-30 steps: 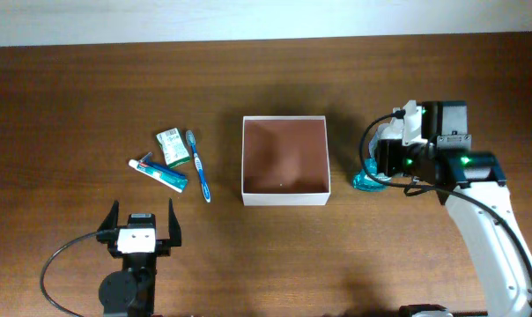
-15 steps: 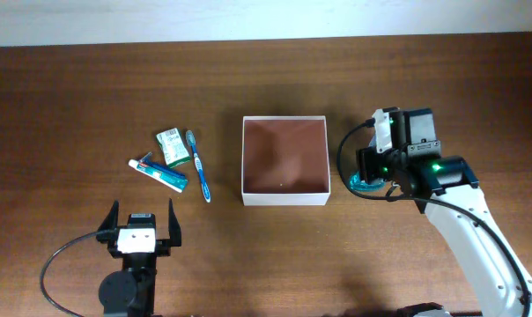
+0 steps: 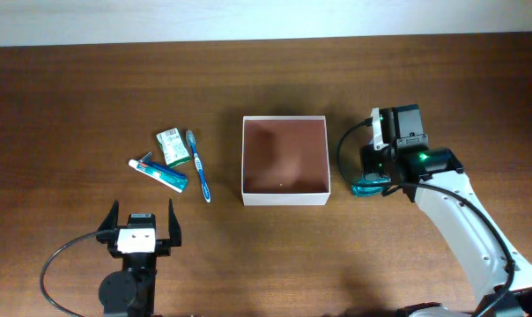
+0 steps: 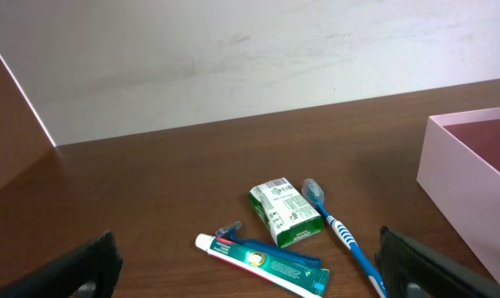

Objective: Pack container
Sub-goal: 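Reach the right gripper to the Listerine bottle and grasp its neck, then lift the Listerine bottle with the right gripper and place it in the box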

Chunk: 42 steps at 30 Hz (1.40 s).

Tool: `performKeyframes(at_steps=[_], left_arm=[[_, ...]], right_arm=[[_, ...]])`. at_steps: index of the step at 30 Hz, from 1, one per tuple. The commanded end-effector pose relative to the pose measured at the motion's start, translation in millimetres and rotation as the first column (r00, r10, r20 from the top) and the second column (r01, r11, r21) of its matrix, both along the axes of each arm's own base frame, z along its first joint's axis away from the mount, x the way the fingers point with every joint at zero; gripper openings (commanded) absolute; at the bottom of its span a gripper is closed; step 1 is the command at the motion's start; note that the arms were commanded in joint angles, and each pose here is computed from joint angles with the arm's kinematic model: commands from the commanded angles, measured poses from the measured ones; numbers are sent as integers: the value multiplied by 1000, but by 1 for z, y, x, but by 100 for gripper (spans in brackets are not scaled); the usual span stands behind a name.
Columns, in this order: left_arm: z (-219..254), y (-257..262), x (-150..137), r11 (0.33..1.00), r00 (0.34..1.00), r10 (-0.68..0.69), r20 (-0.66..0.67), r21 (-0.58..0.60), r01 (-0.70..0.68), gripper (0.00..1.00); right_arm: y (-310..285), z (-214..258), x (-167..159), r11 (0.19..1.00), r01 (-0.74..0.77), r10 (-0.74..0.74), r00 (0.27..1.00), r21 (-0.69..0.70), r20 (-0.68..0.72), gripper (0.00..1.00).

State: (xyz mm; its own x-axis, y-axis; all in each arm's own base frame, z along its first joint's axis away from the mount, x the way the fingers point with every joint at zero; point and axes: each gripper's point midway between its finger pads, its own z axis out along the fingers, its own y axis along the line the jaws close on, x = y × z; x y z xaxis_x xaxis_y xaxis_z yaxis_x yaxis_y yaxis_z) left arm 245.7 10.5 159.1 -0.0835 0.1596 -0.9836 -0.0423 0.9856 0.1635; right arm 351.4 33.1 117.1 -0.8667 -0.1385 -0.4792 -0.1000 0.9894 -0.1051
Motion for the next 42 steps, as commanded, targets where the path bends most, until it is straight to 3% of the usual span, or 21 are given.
performKeyframes(at_steps=[1, 6, 11, 14, 25, 42], left_arm=[[-1, 2, 0, 1000, 1000, 8, 2, 13, -8, 99], [-1, 2, 0, 1000, 1000, 9, 2, 13, -9, 99], [-1, 2, 0, 1000, 1000, 8, 2, 13, -8, 99], [-1, 2, 0, 1000, 1000, 8, 2, 13, -8, 99], [-1, 2, 0, 1000, 1000, 8, 2, 13, -8, 99], [-1, 2, 0, 1000, 1000, 9, 2, 13, -9, 99]], right_arm=[[-1, 1, -2, 1000, 10, -10, 1000, -10, 3, 43], [-2, 16, -2, 1000, 18, -18, 999, -2, 49, 43], [-4, 21, -5, 1000, 22, -22, 998, -7, 55, 73], [-4, 26, -7, 1000, 31, -31, 997, 1, 68, 75], [-5, 45, -24, 997, 68, -71, 993, 37, 91, 67], [-6, 22, -20, 994, 88, -98, 981, 63, 168, 58]])
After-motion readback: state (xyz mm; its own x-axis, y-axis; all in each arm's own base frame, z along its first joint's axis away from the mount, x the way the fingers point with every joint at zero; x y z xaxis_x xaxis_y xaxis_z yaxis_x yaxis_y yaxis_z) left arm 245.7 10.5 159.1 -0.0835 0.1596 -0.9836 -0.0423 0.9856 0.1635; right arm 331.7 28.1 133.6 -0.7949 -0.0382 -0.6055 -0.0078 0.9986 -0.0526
